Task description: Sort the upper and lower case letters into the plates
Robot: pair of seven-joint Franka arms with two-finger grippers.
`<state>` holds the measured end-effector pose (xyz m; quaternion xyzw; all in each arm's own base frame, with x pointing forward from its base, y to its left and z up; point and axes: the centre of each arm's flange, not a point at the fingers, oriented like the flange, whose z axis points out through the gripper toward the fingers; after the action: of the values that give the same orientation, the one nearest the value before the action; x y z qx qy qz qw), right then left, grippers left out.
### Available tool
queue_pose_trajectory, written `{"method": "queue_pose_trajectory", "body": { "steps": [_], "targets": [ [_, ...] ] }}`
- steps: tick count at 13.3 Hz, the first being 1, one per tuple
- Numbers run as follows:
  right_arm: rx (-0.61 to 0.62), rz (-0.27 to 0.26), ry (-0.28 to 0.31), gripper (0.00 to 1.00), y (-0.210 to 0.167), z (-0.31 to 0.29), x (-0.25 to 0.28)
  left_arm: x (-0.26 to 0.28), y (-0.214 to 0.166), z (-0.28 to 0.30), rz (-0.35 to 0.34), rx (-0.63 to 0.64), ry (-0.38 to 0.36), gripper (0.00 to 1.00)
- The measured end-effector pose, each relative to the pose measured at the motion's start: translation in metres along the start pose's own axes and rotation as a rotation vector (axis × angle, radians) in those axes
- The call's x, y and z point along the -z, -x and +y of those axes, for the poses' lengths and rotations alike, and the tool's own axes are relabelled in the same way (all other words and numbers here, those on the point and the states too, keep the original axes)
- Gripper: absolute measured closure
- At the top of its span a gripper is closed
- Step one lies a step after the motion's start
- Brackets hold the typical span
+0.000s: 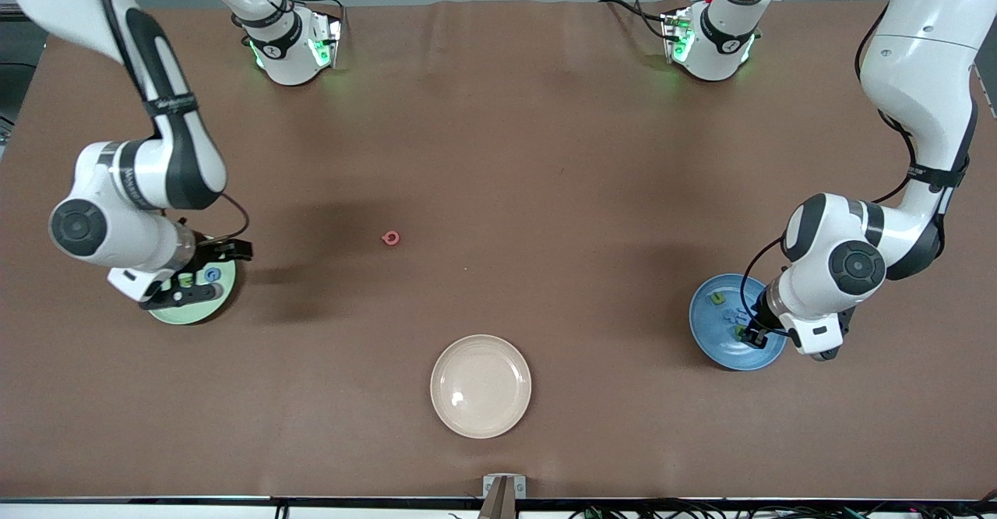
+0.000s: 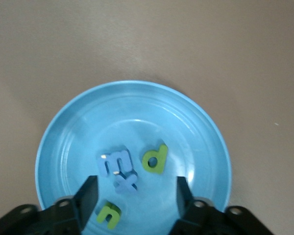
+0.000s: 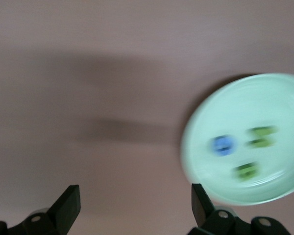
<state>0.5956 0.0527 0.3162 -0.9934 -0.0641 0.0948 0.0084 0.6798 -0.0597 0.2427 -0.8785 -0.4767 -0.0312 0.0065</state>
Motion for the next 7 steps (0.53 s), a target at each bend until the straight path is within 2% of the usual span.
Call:
{"method": "queue_pose_trajectory", "body": {
  "steps": [2, 4, 7],
  "targets": [
    [-0.024, -0.002, -0.031, 0.00, 0.004, -0.065, 0.006, 0.028, 0.005, 0.006, 0.017, -0.076, 0.006, 0.02],
    [-0.054, 0.000, -0.031, 0.00, 0.009, -0.118, 0.003, 0.079, 0.006, 0.006, 0.050, -0.214, -0.030, 0.00],
    [-0.092, 0.041, -0.022, 0.00, 0.019, -0.181, -0.005, 0.170, -0.005, -0.011, 0.121, -0.401, -0.075, 0.00]
  ]
}}
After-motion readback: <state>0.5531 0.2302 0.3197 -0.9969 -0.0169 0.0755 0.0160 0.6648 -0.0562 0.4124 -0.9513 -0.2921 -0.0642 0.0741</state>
